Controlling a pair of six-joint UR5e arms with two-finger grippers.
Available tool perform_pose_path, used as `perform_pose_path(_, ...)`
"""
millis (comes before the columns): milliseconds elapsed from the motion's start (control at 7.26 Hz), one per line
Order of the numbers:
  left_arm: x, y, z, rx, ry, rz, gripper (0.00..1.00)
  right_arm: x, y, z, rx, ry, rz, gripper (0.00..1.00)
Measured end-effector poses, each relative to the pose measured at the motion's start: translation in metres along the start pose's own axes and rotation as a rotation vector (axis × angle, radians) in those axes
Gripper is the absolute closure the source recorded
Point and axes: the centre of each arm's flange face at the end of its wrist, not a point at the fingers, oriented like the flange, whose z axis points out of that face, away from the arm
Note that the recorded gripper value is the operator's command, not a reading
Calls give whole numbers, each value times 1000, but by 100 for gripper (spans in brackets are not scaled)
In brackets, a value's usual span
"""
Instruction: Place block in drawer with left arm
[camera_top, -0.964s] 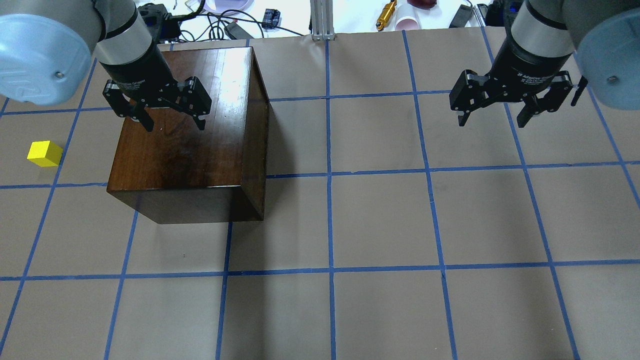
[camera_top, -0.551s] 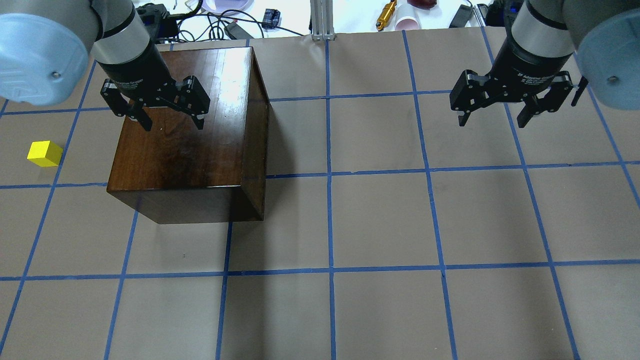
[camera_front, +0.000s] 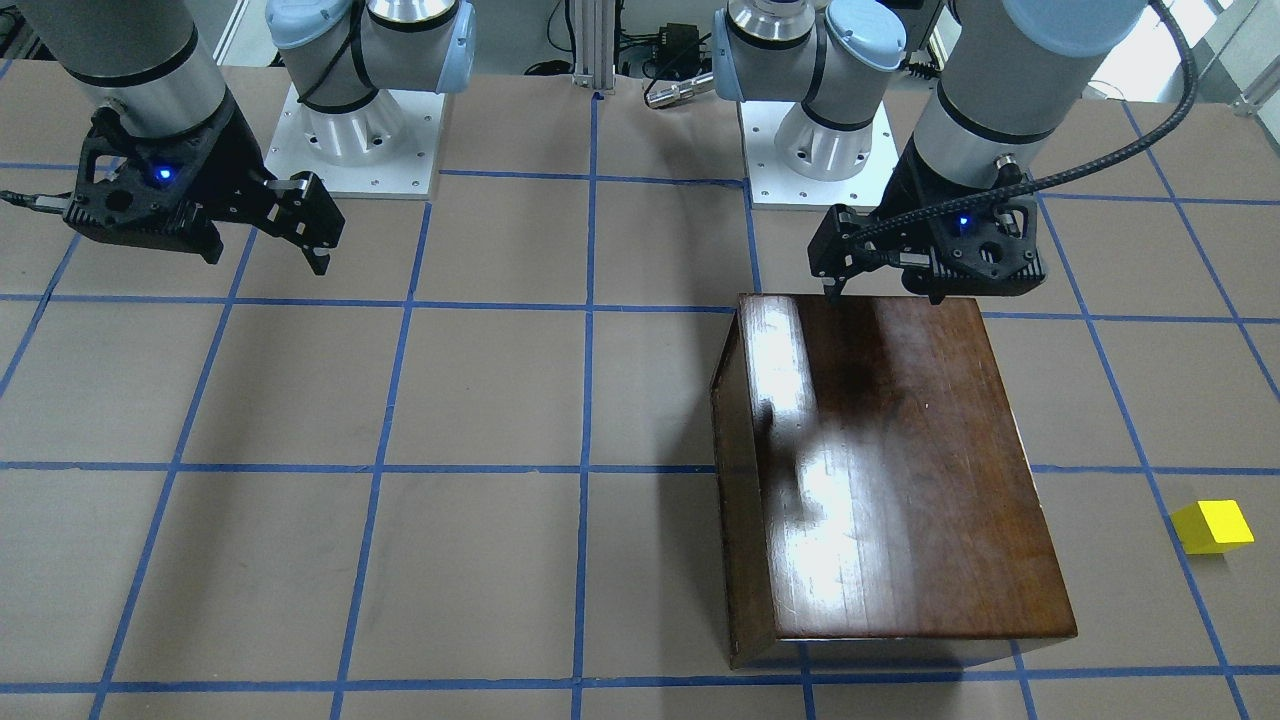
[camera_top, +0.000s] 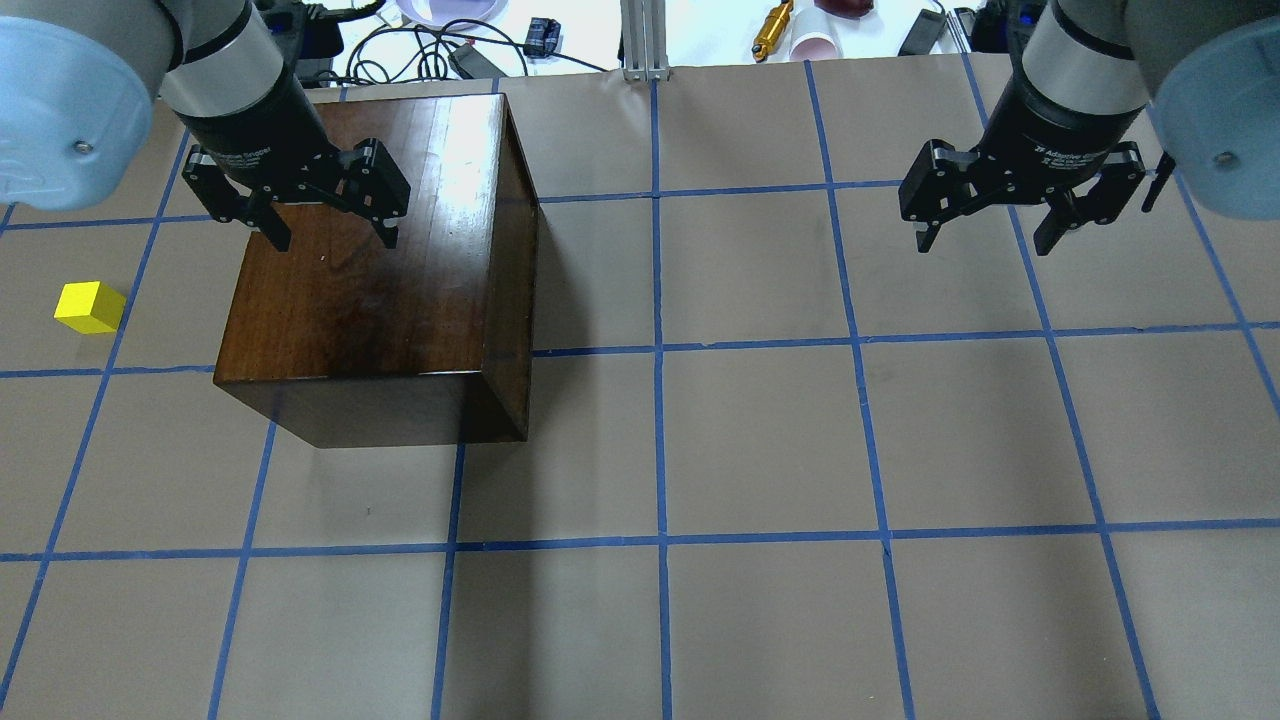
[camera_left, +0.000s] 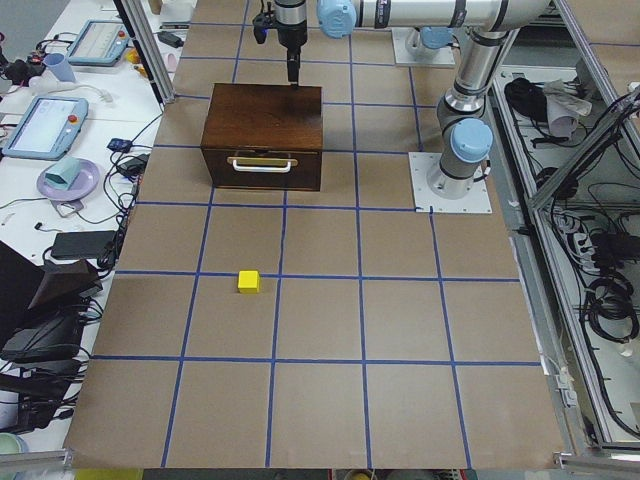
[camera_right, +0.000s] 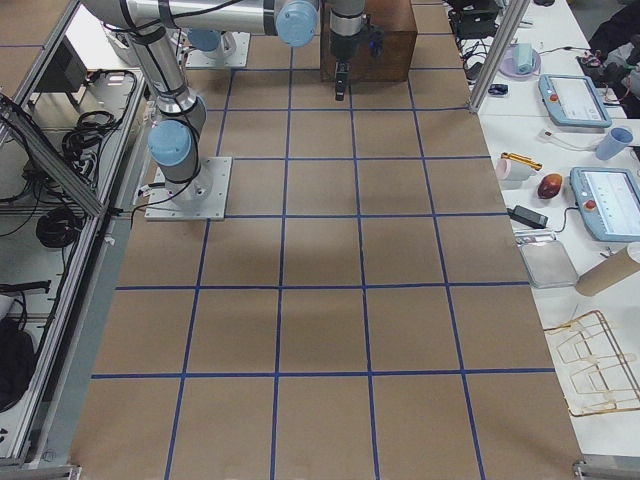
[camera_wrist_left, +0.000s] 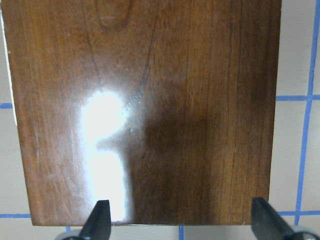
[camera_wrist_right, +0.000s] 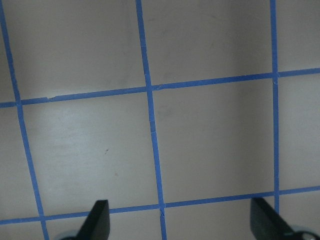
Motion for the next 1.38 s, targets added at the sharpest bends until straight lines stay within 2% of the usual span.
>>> perform_pose_path(1102,-3,-1,11,-22,4,-3,0,0,0,0,0,0,0,0)
perform_pose_path(1377,-35,-10,9,-18,32,-58,0,0,0,0,0,0,0,0)
